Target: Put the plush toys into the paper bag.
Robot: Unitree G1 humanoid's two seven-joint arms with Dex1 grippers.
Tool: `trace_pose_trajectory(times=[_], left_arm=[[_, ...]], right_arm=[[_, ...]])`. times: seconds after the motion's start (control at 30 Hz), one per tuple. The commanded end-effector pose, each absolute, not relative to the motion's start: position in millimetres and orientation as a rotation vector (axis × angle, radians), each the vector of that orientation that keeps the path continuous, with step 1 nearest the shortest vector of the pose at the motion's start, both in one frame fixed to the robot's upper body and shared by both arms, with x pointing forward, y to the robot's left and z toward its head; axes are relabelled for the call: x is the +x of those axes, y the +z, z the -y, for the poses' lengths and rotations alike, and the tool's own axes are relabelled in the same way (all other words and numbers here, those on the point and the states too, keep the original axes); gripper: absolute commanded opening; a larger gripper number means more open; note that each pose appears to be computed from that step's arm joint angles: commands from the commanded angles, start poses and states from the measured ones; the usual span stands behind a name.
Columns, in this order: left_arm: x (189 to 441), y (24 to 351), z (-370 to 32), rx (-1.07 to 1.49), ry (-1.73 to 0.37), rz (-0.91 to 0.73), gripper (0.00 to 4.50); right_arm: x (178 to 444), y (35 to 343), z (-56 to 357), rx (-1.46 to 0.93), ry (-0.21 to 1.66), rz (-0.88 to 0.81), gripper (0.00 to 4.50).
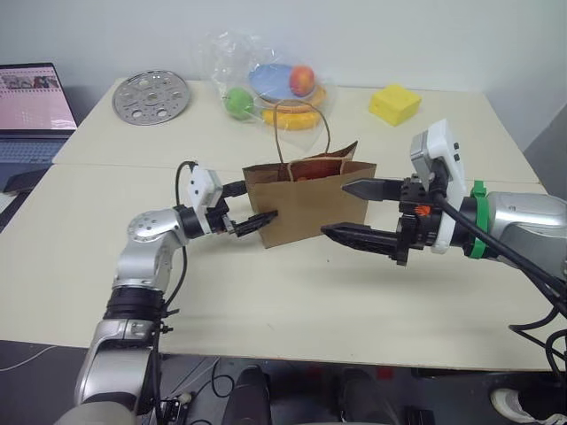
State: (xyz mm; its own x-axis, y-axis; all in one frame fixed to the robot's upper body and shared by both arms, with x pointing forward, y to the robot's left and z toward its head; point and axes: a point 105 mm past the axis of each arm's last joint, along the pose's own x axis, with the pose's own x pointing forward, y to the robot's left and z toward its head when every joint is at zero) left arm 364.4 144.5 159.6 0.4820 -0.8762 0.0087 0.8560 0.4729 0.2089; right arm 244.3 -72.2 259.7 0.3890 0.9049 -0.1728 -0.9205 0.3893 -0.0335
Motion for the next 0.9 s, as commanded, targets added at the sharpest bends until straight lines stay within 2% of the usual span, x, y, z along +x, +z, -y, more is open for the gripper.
trace_pose_trajectory(times=[0.03, 0.47, 0.67, 0.9], left_arm=[[369, 170, -143, 0.204, -1.073, 0.159, 3.86], [367, 175, -146, 0.165, -1.091, 0.165, 0.03], [366, 185, -146, 0.166, -1.130, 0.180, 0.03], [352, 197, -141, 0.296, -1.435, 0.141, 0.03]], right_arm=[[243, 269, 74, -0.158, 1.156, -0.088, 4.50], [243, 269, 75, -0.155, 1.146, -0.079, 4.50], [247, 273, 85, -0.161, 1.110, -0.055, 4.50], [240, 261, 154, -0.357, 1.000, -0.060, 4.50]])
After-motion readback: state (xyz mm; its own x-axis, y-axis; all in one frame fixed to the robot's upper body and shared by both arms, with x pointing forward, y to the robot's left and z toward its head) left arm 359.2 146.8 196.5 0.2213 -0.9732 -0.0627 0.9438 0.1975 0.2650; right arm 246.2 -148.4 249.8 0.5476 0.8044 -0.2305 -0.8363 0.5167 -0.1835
